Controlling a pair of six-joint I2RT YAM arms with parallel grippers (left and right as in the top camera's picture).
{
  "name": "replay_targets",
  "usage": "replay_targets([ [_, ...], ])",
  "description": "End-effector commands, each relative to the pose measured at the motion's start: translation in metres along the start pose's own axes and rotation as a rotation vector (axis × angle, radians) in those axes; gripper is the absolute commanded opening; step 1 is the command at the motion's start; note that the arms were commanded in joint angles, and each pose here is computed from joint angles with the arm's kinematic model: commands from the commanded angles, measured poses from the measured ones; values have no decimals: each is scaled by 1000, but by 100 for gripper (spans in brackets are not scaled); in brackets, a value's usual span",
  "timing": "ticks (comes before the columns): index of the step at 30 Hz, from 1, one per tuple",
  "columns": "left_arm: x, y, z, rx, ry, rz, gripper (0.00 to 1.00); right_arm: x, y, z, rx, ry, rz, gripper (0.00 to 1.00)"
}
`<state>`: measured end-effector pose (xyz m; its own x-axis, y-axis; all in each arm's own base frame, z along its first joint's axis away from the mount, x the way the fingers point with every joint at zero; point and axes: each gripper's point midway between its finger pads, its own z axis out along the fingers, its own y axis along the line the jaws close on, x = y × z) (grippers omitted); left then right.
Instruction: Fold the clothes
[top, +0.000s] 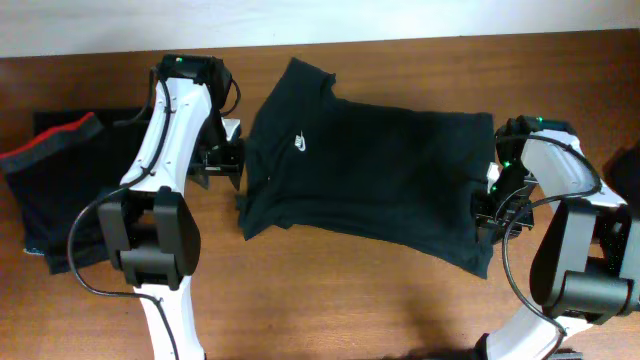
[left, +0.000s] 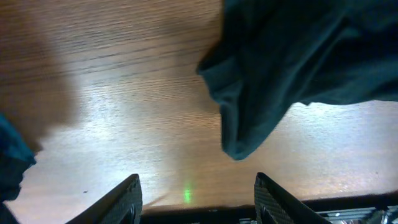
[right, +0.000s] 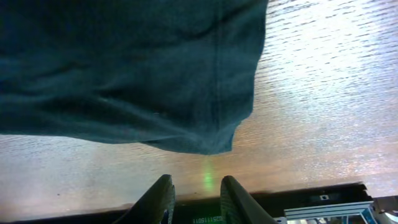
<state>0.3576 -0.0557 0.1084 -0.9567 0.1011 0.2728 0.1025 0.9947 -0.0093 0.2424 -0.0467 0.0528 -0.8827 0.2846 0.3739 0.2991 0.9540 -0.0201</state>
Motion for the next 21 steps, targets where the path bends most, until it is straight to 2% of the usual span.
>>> replay_targets([
  [1, 4, 23, 2, -126, 4, -110, 58, 0, -7, 1, 28, -7, 8, 30],
  [6, -3, 20, 45, -102, 22, -108, 57, -2, -7, 1, 28, -15, 8, 31],
  [10, -21, 0, 73, 117, -27, -105, 56, -2, -7, 1, 28, -14, 8, 31],
  [12, -29, -5, 77, 222, -57, -77, 56, -2, -7, 1, 28, -15, 8, 31],
  [19, -34, -18, 73, 313, -92, 33, 52, -3, -7, 1, 27, -18, 8, 31],
  [21, -34, -16, 73, 314, -96, 30, 45, -3, -7, 1, 27, -18, 8, 31],
])
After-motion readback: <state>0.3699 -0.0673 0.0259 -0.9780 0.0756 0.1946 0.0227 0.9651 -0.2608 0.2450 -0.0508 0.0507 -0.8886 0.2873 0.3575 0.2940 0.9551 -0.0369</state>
